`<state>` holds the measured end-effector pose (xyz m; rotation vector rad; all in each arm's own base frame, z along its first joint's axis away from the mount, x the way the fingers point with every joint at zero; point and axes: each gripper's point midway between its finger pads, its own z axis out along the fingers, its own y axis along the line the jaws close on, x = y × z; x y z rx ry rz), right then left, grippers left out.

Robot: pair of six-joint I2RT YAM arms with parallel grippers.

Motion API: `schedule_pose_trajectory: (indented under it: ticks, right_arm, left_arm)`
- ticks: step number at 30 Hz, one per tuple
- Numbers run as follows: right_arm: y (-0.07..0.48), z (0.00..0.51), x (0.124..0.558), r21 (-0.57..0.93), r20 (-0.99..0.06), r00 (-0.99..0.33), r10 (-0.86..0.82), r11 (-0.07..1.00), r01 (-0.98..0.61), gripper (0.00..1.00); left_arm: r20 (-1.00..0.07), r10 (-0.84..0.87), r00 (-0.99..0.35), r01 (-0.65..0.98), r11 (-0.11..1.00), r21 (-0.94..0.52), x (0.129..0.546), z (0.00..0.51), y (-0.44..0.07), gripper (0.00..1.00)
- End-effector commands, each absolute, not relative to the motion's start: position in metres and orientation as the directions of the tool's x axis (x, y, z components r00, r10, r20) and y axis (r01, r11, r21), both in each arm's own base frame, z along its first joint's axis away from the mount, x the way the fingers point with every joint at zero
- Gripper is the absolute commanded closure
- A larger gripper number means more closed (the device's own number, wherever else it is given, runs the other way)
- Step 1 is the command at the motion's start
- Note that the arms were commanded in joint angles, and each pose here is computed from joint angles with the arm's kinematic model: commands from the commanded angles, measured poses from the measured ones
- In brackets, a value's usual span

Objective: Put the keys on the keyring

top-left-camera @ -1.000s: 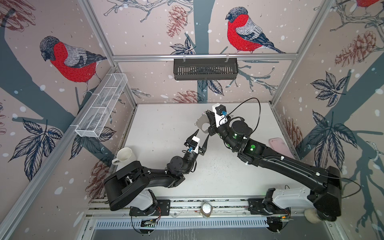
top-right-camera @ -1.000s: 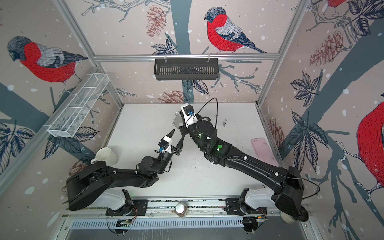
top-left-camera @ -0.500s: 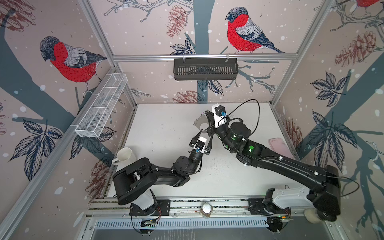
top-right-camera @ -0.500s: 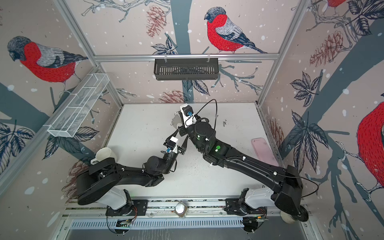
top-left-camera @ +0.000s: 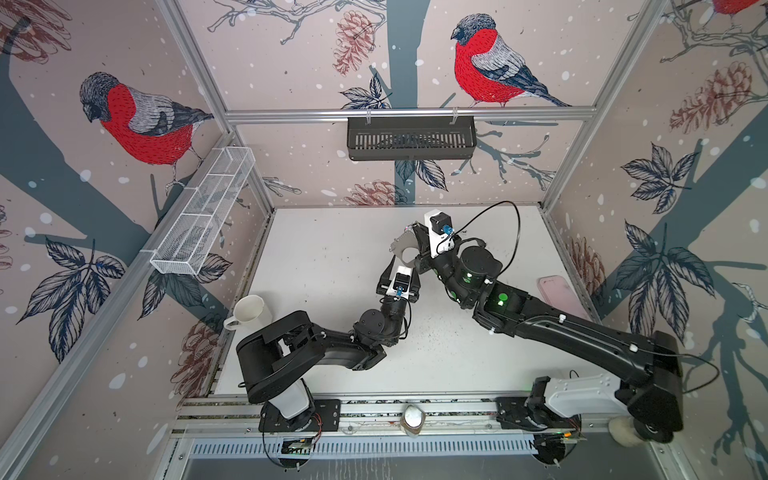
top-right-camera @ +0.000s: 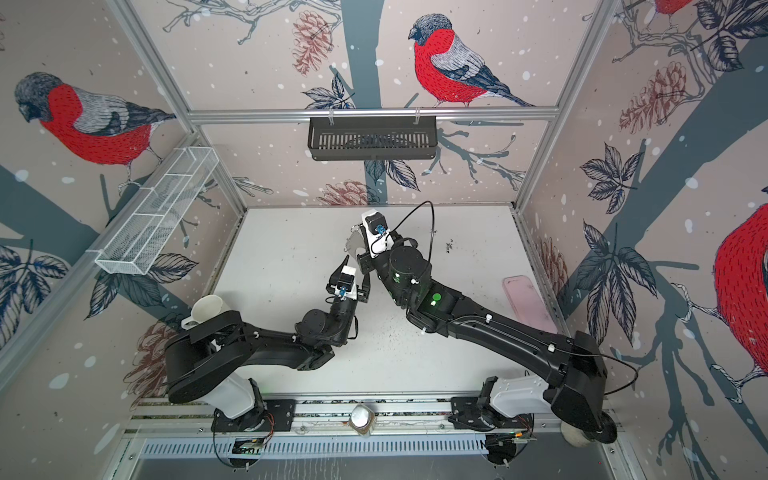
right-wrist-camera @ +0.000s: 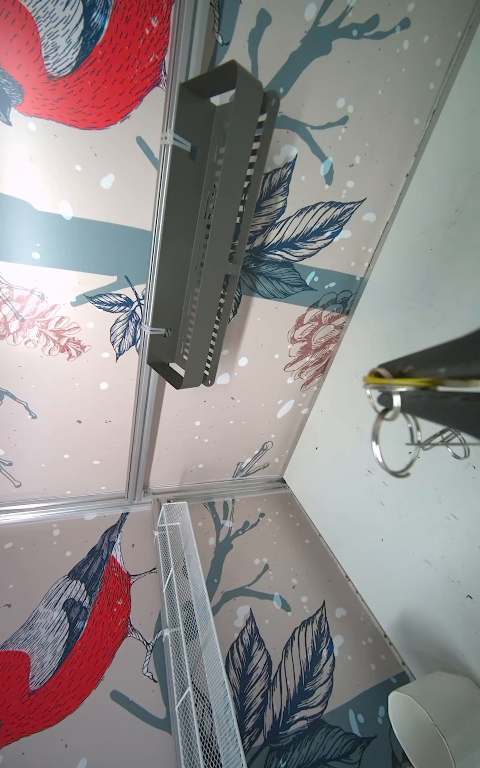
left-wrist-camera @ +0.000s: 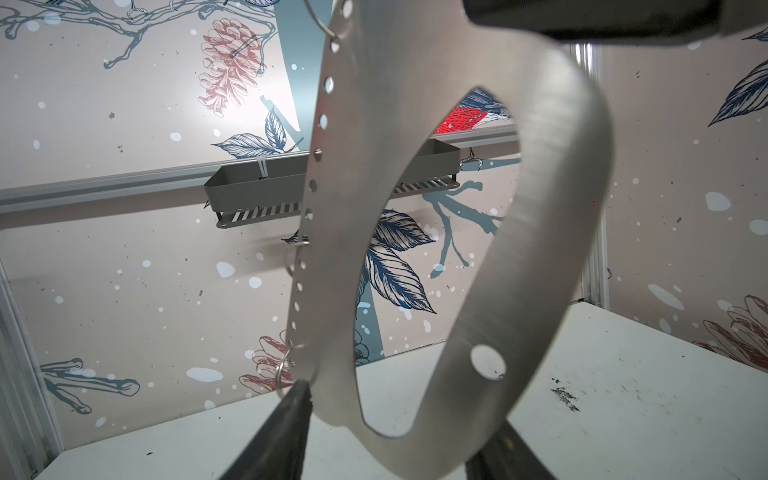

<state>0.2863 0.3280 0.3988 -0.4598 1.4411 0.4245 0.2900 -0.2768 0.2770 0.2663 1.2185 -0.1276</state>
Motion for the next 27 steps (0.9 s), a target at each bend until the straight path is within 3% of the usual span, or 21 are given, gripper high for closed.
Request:
schedule_pose_trajectory:
  ticks: [1,13,27]
  right_arm:
    - [0.3238,0.4097,0.2864,-0.024,-0.993,0.109,0.039,0.852,-0.522,1.00]
    - [0.3228,0.4061,0.2886,-0.029,-0.995,0.100,0.025,0.861,-0.508,1.00]
    - [0.3211,0.4042,0.2889,-0.031,-0.995,0.096,0.020,0.863,-0.504,1.00]
  left_arm:
    - [-0.891,-0.117,0.439,0.217,0.976,-0.022,0.2781,0.3154,-0.2527,0.44]
    - [-0.890,-0.118,0.440,0.213,0.977,-0.025,0.2753,0.3168,-0.2474,0.50]
    - [-0.880,-0.133,0.456,0.234,0.972,-0.026,0.2702,0.3231,-0.2448,0.65]
